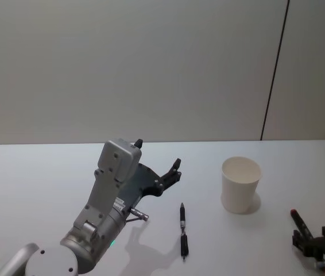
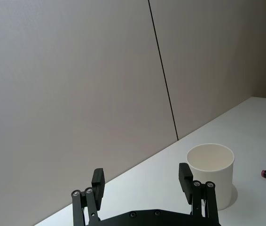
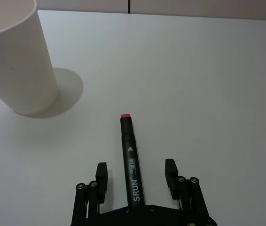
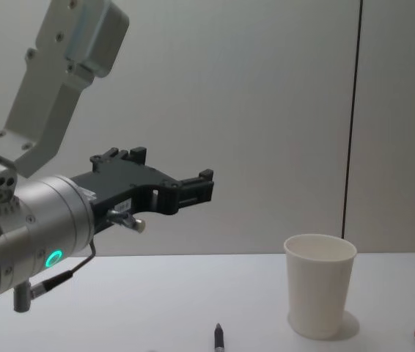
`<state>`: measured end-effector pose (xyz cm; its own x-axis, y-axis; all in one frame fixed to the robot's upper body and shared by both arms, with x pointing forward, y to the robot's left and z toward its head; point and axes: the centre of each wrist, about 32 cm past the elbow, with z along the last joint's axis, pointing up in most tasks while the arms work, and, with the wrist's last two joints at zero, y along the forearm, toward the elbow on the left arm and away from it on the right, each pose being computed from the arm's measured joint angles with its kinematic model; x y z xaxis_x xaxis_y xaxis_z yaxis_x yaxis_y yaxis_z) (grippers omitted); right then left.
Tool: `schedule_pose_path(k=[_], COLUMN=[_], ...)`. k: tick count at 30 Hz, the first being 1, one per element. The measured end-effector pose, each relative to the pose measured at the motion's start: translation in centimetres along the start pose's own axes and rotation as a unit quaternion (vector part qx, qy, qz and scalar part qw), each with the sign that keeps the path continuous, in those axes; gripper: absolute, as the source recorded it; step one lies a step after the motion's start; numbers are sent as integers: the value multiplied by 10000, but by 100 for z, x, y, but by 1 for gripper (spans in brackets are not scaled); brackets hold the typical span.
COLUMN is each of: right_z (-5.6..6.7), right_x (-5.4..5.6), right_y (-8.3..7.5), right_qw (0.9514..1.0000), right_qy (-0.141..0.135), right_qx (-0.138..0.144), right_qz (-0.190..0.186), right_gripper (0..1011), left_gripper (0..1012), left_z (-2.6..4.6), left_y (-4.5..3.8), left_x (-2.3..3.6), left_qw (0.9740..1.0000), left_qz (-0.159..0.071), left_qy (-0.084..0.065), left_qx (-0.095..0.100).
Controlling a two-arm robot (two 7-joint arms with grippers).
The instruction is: Place the pen into the pen holder.
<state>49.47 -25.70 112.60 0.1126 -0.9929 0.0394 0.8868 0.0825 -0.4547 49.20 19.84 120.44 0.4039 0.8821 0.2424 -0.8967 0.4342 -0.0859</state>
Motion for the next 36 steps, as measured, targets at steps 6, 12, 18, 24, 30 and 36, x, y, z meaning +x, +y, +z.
schedule_pose_path(k=[6, 12, 18, 24, 30, 36], right_z=[-49, -78, -100, -113, -120, -111], right_x=[14, 22, 31, 38, 40, 45], right_y=[30, 46, 56, 59, 57, 42], right_qw=[10000, 9999, 9999, 9998, 9997, 9992], right_qy=[30, 43, 40, 19, 0, -45], right_qx=[-39, -34, -5, 25, 74, 307], right_qz=[53, 104, 157, 187, 214, 238], right_gripper=[599, 416, 230, 181, 181, 181], left_gripper=[1004, 1004, 1004, 1004, 1004, 1004], left_z=[0, 0, 0, 0, 0, 0], left_y=[0, 0, 0, 0, 0, 0], left_x=[0, 0, 0, 0, 0, 0], left_qw=[10000, 10000, 10000, 10000, 10000, 10000], left_qz=[0, 0, 0, 0, 0, 0], left_qy=[0, 0, 0, 0, 0, 0], left_qx=[0, 0, 0, 0, 0, 0])
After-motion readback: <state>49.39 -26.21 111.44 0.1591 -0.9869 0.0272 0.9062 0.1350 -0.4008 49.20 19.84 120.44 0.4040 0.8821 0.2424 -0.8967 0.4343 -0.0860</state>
